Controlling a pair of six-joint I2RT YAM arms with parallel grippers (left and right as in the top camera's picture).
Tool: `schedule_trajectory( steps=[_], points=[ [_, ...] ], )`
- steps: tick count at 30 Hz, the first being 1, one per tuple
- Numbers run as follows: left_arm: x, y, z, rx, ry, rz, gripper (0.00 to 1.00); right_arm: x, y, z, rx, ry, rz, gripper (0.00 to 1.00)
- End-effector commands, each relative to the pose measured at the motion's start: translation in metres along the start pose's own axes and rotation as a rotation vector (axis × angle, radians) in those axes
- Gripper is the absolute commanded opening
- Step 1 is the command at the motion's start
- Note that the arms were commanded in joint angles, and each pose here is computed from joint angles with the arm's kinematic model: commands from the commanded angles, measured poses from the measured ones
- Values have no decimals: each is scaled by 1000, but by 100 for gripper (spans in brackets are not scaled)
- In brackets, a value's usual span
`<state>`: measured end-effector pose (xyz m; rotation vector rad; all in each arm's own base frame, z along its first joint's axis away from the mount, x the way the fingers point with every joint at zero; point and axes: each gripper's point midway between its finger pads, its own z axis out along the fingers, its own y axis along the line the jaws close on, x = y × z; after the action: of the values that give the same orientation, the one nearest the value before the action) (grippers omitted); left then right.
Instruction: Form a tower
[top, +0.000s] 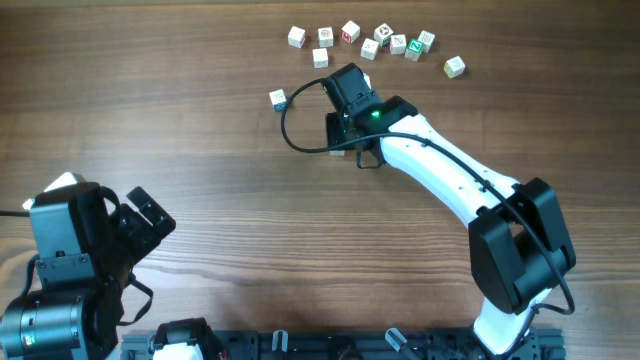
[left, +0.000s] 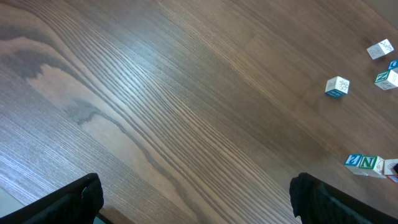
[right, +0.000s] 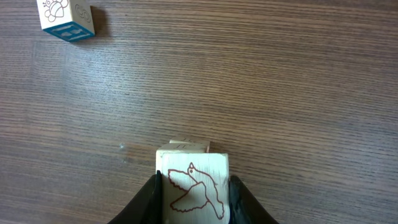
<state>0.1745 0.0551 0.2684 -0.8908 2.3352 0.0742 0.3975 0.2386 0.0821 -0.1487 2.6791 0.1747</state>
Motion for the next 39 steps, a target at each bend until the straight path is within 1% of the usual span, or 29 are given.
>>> schedule_trajectory(
  steps=[1,8,11,13,17,19,24,25,26,34,36,37,39],
  points=[
    [-2,2,0,-7,-8,-17,100,3,3,5,-8,7,-2,22],
    [-2,2,0,-7,-8,-17,100,4,6,5,-13,6,-12,22],
    [-2,2,0,-7,-8,-17,100,6,19,3,-26,-7,-88,22],
    [-2,2,0,-7,-8,-17,100,5,19,2,11,-29,-103,22],
    [-2,2,0,-7,-8,-17,100,5,18,2,21,-33,-101,22],
    [-2,2,0,-7,-8,-17,100,3,11,1,62,-48,-68,22],
    [-2,2,0,-7,-8,-17,100,4,11,2,64,-44,-70,22],
    [-2,2,0,-7,-8,-17,100,5,10,3,64,-44,-70,26],
    [-2,2,0,-7,-8,-17,100,6,10,5,64,-44,-70,28],
    [-2,2,0,-7,-8,-17,100,5,9,5,70,-52,-69,29],
    [-2,2,0,-7,-8,-17,100,5,8,5,74,-53,-69,31],
    [-2,2,0,-7,-8,-17,100,5,8,5,73,-53,-69,33],
    [-2,2,0,-7,-8,-17,100,5,7,5,77,-55,-69,33]
  ],
)
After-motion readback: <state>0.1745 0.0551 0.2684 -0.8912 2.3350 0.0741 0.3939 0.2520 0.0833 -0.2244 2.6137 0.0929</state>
